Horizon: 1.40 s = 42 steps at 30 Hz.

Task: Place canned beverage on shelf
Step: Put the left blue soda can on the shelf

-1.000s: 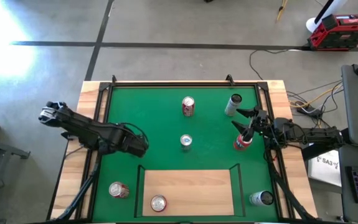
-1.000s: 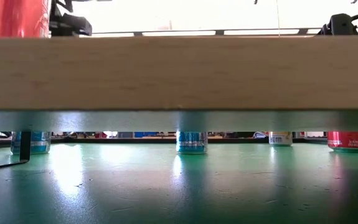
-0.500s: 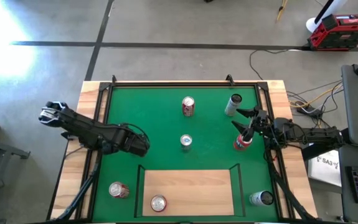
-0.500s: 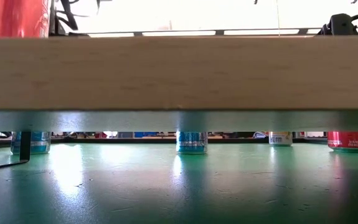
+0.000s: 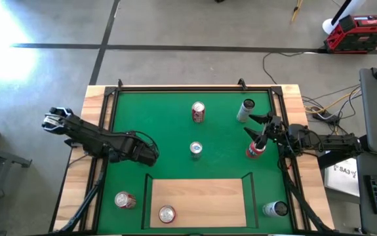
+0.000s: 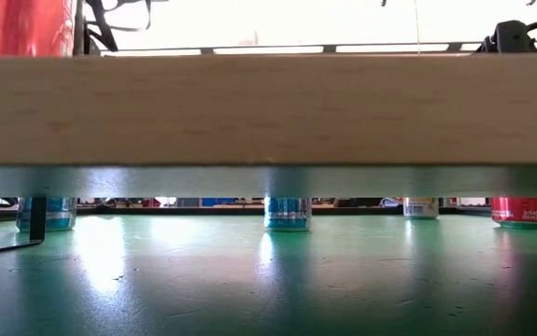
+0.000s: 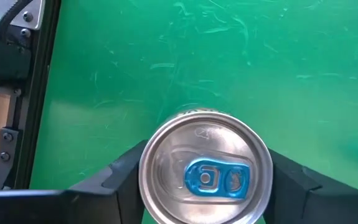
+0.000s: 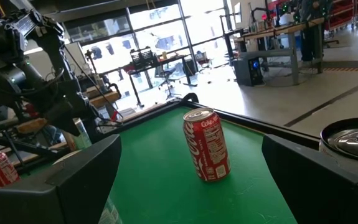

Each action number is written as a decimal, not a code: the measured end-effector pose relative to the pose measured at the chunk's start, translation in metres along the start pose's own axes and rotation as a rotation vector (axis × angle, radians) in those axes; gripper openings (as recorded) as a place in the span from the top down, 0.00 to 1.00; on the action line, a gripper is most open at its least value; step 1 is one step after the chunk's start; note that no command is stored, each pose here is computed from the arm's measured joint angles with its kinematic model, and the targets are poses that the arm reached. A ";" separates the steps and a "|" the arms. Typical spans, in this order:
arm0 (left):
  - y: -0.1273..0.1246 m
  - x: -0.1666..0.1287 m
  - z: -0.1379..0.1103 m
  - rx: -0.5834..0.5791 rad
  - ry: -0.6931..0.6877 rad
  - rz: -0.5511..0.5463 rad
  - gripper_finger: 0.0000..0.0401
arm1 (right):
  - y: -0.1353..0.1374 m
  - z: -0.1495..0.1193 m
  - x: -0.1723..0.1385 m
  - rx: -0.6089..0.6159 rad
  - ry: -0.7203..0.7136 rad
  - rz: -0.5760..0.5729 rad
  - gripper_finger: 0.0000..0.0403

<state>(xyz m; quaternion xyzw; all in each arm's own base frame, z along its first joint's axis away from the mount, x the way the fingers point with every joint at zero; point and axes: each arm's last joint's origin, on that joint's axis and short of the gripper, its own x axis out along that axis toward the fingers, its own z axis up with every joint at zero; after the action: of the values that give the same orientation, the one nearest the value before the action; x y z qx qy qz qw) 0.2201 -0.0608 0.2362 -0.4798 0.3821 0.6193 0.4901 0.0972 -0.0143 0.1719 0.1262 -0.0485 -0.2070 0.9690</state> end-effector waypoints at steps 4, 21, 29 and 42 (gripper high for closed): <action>-0.001 -0.004 0.000 -0.003 0.013 -0.008 0.46 | 0.000 0.000 0.000 0.000 0.000 0.000 0.05; -0.053 -0.107 -0.002 0.152 0.021 -0.198 0.46 | 0.000 0.000 0.000 0.000 0.000 0.000 0.05; -0.111 -0.119 -0.034 0.308 0.020 -0.238 0.46 | 0.000 0.000 0.000 0.000 0.000 0.000 0.05; -0.161 -0.108 -0.089 0.355 0.244 -0.228 0.42 | 0.000 0.000 0.000 0.000 0.000 0.000 0.05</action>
<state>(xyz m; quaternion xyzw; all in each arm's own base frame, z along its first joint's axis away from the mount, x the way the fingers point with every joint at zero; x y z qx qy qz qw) 0.4032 -0.1342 0.3180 -0.4974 0.4847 0.4203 0.5839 0.0972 -0.0143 0.1719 0.1262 -0.0484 -0.2071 0.9689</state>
